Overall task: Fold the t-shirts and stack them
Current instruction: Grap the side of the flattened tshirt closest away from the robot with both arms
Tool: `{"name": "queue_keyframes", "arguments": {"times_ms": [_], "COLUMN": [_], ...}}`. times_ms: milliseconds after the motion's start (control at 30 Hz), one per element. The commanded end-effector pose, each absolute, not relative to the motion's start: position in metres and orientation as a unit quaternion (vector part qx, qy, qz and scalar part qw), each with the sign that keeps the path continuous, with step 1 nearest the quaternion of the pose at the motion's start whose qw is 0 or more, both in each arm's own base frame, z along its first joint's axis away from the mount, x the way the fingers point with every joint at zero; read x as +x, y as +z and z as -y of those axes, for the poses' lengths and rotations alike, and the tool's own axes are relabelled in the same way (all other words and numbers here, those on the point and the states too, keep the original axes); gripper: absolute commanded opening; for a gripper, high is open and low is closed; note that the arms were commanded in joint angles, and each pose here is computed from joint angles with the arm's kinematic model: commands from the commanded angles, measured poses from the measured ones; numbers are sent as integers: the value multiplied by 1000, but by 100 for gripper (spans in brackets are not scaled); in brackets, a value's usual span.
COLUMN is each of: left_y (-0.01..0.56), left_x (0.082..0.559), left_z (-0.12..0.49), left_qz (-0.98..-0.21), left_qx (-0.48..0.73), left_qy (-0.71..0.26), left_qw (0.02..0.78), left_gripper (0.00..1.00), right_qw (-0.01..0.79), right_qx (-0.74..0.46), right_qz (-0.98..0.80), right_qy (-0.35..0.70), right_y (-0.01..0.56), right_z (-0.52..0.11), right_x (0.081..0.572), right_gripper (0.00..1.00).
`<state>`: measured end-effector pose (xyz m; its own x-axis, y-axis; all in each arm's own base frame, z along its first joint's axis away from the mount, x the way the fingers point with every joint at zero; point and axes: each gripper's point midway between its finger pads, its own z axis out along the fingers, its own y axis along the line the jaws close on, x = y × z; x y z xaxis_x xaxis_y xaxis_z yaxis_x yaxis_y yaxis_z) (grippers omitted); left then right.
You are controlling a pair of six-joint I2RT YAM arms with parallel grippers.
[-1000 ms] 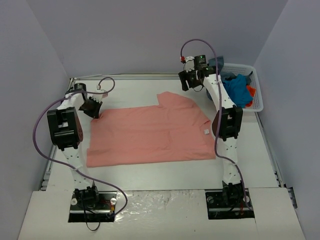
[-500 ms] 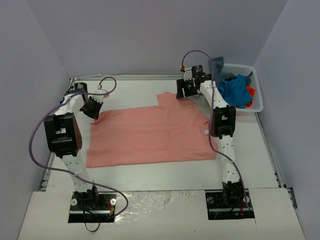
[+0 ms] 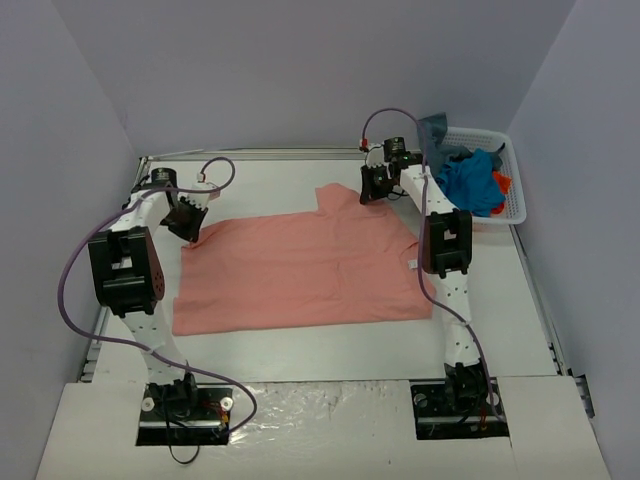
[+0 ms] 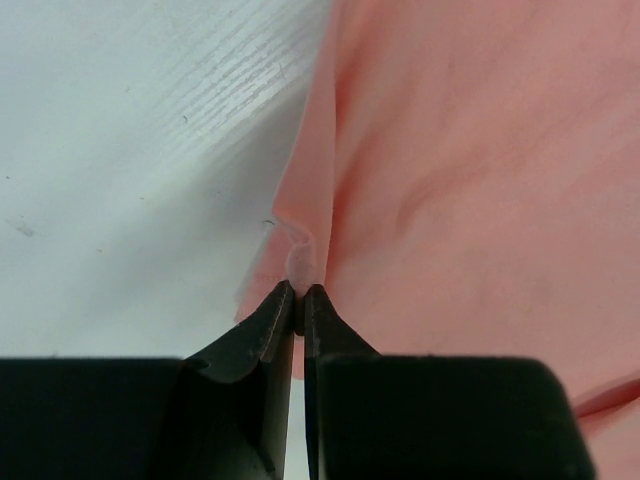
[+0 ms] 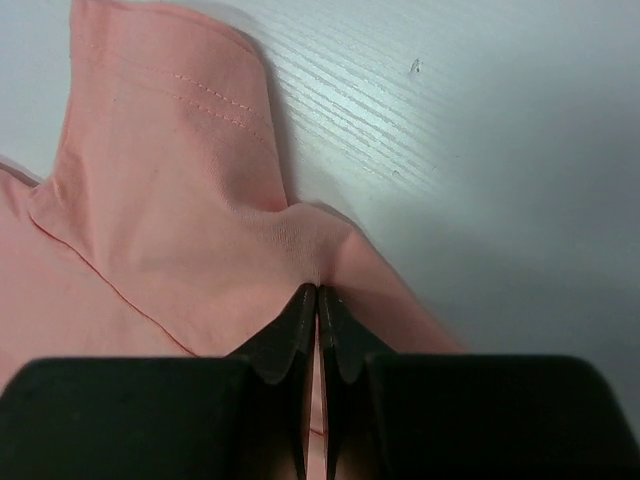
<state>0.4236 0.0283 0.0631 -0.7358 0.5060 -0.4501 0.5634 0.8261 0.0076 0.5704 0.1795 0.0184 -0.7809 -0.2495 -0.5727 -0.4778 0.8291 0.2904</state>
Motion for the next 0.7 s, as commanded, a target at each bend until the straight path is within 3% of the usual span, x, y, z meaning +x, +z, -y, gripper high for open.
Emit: {"name": "queue_keyframes", "arguments": {"times_ms": [0, 333, 667], "left_y": [80, 80, 84], "left_x": [419, 419, 420], "left_z": [-24, -20, -17], "left_qz": [-927, -925, -923], "left_qx": [289, 284, 285], "left_qy": [-60, -64, -67], "left_qw": [233, 243, 250], "left_gripper": [2, 2, 2], "right_qw": [281, 304, 272], "right_qx": [-213, -318, -375], "right_qz": [-913, -891, -877], "right_qy": [205, 109, 129], "right_y": [51, 84, 80], "right_z": [-174, -195, -228], "right_x": [566, 526, 453], "right_gripper": [0, 0, 0]}}
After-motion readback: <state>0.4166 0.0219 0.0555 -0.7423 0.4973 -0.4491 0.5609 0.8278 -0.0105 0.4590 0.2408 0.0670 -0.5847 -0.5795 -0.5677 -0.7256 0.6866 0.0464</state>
